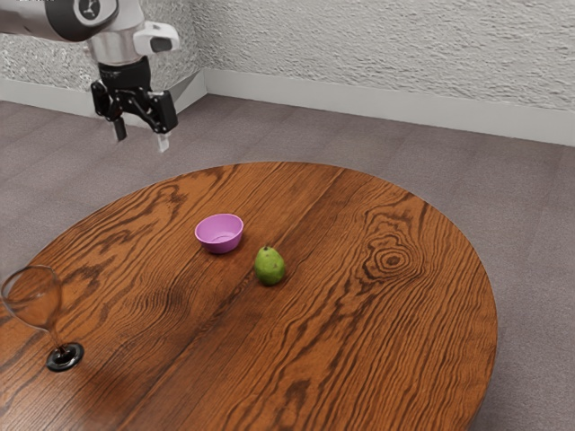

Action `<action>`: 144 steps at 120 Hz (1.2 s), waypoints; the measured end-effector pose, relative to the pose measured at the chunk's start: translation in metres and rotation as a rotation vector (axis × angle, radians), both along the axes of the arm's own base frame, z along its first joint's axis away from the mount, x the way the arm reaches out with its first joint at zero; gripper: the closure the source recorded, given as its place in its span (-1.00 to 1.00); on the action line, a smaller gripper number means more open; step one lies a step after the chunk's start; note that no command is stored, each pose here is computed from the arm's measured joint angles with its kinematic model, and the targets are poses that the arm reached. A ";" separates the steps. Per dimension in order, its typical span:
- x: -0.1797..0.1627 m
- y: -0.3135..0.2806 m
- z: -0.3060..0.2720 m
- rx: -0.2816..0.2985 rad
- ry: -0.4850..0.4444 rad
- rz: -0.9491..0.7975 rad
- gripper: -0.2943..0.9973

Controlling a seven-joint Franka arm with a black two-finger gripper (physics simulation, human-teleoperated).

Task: Place the pear in the bowl.

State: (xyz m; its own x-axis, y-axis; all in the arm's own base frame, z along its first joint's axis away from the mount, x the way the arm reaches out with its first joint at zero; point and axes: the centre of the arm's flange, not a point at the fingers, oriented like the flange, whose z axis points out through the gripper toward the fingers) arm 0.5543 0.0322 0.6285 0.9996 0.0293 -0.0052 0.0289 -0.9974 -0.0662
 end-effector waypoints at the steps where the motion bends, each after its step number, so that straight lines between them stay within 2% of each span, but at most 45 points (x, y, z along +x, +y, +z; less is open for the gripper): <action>1: 0.000 0.000 0.000 0.000 -0.001 -0.001 -0.54; 11: -0.002 -0.005 0.000 0.001 -0.016 -0.010 -0.54; 27: -0.009 -0.012 -0.024 -0.013 0.016 -0.022 -0.54; 37: -0.011 -0.017 -0.068 -0.037 0.088 -0.025 -0.54; 46: -0.007 -0.024 -0.104 -0.069 0.109 -0.025 -0.54; 64: 0.014 -0.041 -0.150 -0.098 0.103 -0.039 -0.54; 85: 0.031 -0.095 -0.189 -0.111 0.092 -0.115 -0.54; 144: 0.073 -0.104 -0.269 -0.150 0.069 -0.034 -0.54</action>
